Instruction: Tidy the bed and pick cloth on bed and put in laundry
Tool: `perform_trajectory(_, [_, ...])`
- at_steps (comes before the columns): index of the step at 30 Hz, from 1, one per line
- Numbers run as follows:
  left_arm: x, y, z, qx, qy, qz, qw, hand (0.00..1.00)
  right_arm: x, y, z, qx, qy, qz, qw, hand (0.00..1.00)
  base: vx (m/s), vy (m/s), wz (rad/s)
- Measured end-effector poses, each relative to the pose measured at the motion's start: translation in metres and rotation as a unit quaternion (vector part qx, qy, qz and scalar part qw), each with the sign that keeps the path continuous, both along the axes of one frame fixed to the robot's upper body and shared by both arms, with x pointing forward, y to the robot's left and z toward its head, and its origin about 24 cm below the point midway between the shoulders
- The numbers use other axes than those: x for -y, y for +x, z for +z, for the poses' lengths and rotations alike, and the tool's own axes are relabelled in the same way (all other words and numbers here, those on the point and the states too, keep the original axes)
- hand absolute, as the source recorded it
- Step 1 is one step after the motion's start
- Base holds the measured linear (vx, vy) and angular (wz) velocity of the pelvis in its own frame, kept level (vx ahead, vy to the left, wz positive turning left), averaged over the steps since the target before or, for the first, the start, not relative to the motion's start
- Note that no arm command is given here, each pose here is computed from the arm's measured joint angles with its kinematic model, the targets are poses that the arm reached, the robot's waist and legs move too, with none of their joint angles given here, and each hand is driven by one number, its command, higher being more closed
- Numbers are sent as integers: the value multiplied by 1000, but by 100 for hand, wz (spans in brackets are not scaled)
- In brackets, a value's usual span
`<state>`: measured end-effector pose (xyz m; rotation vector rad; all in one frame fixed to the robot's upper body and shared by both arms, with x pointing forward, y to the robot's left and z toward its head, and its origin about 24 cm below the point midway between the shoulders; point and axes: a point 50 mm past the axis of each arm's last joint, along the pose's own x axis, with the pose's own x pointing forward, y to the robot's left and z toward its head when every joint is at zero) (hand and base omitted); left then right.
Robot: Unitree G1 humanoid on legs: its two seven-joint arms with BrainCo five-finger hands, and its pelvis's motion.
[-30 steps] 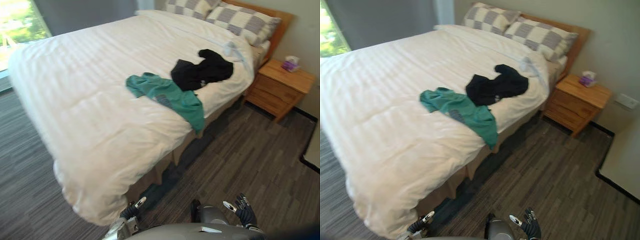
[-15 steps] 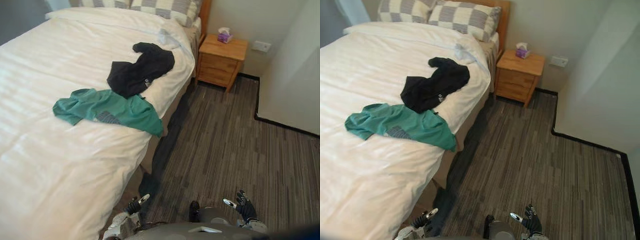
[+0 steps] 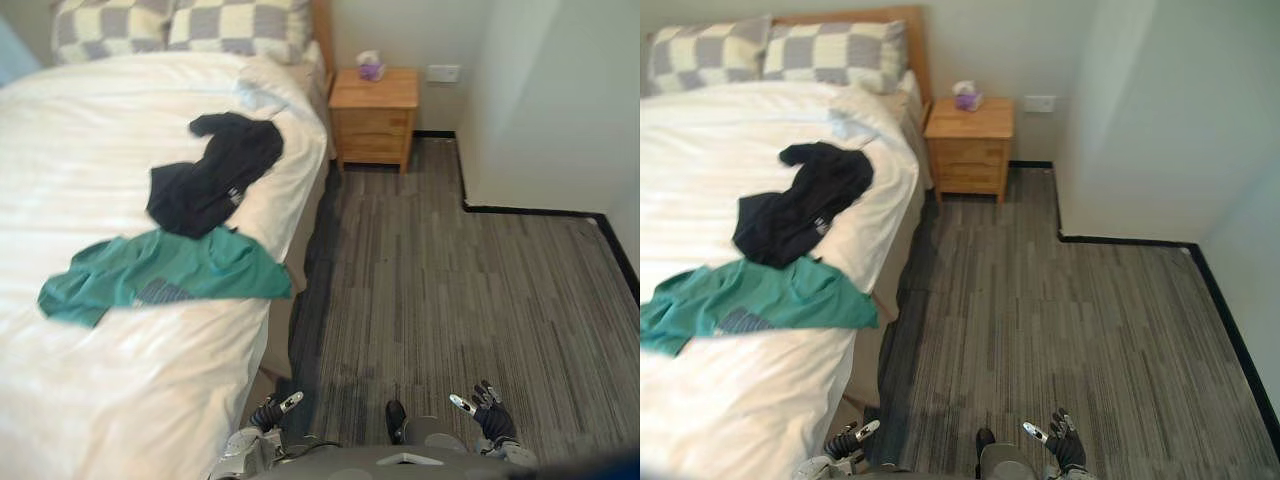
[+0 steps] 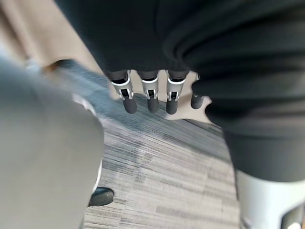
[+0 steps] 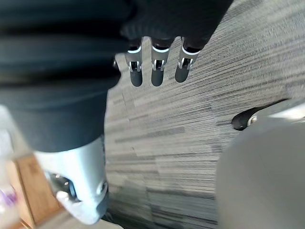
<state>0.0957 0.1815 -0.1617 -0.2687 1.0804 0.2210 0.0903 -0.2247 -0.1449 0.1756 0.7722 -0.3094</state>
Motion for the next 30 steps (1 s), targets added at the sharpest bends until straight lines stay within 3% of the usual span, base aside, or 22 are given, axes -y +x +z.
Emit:
perform_trajectory(5, [-4,-3,0,-4,2,6,1000,0,-7,-22,-7,-32,22,-22,999,0,39,103,-16])
perform_trajectory(17, [-5,-6,-2,-10,-4,8,1000,0,-5,-20,-10,-45,50,-39,997,0,72,23,1])
perform_trajectory(25, [-10,-4,0,14,9,51,999,0,-12,-26,-10,-17,95,-81,992,0,-17,13,8])
perform_trajectory(30, [-18,-5,4,41,27,102,994,0,-9,-23,-6,-6,88,-35,995,0,130,-78,-43])
